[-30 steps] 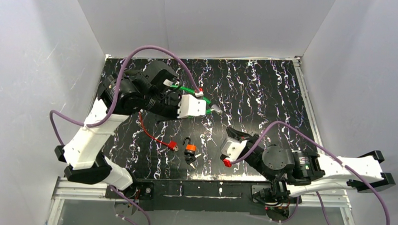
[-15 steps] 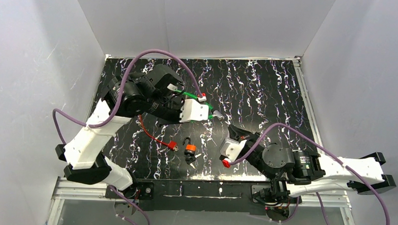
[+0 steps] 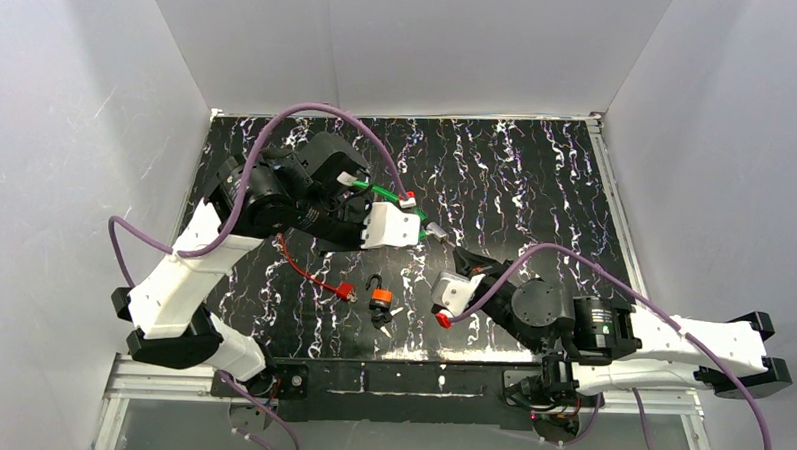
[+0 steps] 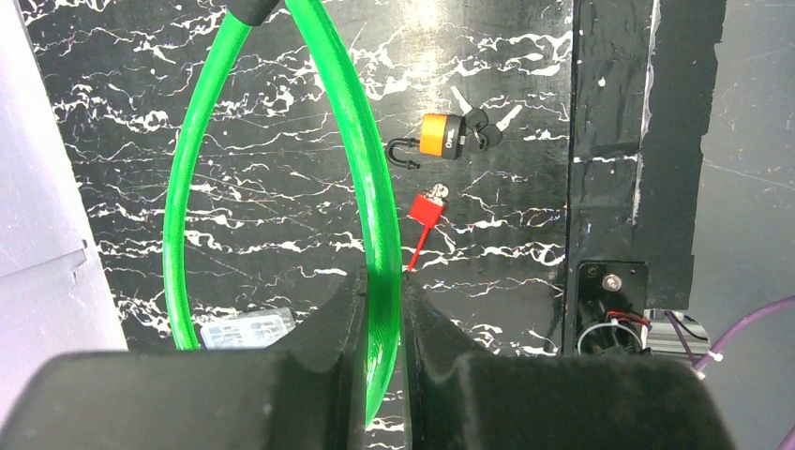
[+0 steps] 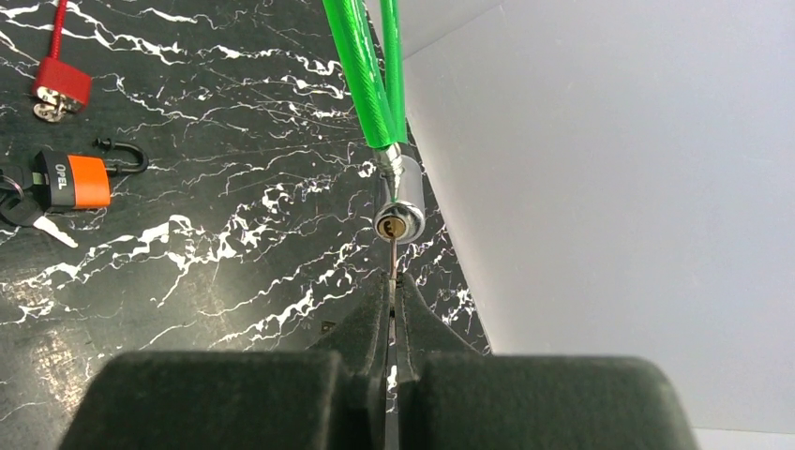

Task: Unlock with the key
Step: Unlock the lock.

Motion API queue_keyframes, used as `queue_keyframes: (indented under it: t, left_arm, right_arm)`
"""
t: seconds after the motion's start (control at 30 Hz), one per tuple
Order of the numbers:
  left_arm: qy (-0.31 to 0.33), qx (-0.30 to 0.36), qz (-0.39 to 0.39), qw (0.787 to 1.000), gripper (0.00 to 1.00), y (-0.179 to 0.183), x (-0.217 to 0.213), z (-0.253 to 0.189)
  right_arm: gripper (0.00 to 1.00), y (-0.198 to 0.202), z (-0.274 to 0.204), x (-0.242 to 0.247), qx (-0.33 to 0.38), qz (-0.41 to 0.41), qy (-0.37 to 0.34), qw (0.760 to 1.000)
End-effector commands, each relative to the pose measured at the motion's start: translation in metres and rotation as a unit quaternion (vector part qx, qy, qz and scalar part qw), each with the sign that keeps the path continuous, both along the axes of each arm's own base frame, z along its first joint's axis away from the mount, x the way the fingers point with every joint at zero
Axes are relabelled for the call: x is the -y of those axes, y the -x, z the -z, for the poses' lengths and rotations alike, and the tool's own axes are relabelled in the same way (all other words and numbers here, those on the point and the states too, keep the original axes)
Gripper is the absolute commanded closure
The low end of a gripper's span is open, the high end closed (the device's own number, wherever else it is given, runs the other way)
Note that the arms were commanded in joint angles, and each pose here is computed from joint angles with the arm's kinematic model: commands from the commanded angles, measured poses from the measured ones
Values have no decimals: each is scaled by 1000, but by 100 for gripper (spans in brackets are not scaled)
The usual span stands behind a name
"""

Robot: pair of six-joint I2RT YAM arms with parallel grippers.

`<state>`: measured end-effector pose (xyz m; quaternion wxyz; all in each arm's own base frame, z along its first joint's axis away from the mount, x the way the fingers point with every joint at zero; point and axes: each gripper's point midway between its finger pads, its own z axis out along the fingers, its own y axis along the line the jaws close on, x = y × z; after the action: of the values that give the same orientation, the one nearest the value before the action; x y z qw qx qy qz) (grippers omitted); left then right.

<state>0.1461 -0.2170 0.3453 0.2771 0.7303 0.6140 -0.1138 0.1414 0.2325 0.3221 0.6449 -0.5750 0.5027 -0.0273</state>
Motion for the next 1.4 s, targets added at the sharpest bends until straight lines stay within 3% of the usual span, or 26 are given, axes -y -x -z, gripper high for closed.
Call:
queue_keyframes:
  t: [0.0, 1.37]
  left_arm:
    - [-54, -30, 5, 998, 100, 28, -40, 3]
    - [-70, -10, 1, 997, 100, 21, -37, 3]
  right_arm:
    - [99, 1, -16, -5, -3, -8, -28, 1000]
    - [99, 0, -28, -2, 4, -4, -47, 999]
